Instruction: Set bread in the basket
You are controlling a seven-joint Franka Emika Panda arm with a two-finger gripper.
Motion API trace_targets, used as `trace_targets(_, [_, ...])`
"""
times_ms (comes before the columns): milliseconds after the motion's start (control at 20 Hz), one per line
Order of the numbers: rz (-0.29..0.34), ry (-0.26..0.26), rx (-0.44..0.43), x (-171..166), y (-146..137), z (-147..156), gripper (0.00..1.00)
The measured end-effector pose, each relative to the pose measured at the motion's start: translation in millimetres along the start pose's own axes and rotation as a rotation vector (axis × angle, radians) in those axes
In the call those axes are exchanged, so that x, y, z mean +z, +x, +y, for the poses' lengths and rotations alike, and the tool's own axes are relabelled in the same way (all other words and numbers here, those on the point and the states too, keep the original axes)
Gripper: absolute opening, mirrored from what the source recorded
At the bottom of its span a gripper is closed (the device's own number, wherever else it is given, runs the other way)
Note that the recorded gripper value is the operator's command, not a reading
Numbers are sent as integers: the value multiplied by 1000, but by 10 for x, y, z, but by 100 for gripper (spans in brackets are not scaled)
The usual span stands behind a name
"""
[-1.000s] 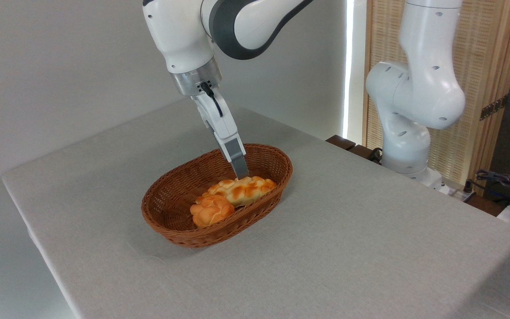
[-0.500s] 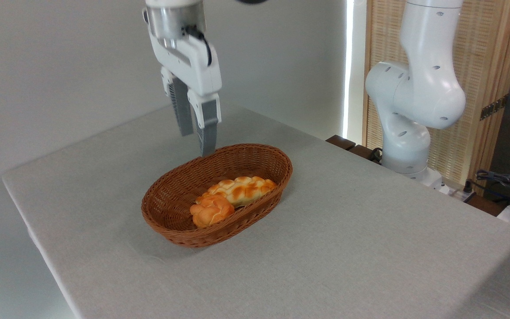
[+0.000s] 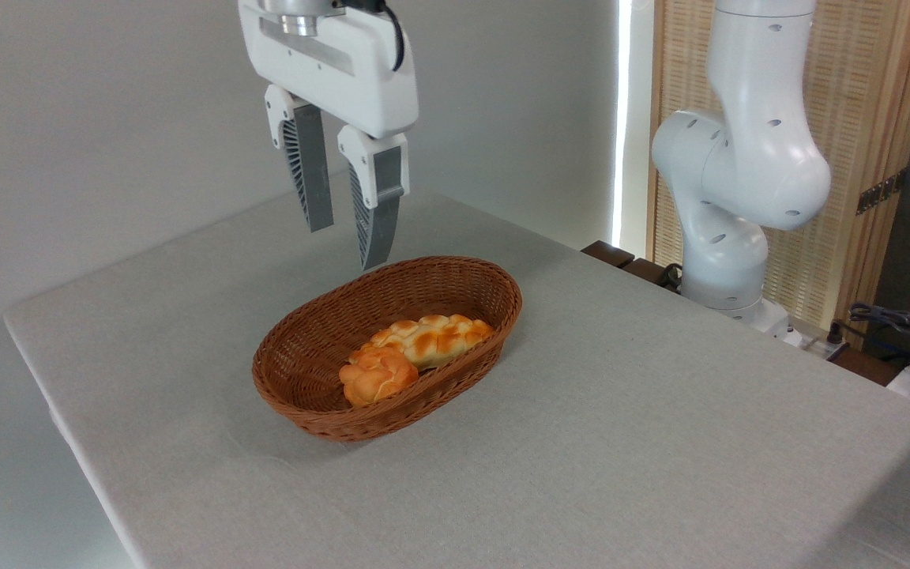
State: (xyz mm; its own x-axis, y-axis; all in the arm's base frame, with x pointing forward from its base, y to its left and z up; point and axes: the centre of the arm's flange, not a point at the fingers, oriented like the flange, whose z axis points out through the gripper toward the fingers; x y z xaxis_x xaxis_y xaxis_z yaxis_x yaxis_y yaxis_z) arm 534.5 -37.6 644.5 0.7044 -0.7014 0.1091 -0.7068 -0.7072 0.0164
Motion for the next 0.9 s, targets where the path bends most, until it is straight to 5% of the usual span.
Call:
trace_targets(550, [-33, -43, -37, 136, -50, -158, 100])
trace_targets(900, [-16, -25, -52, 191, -72, -247, 100])
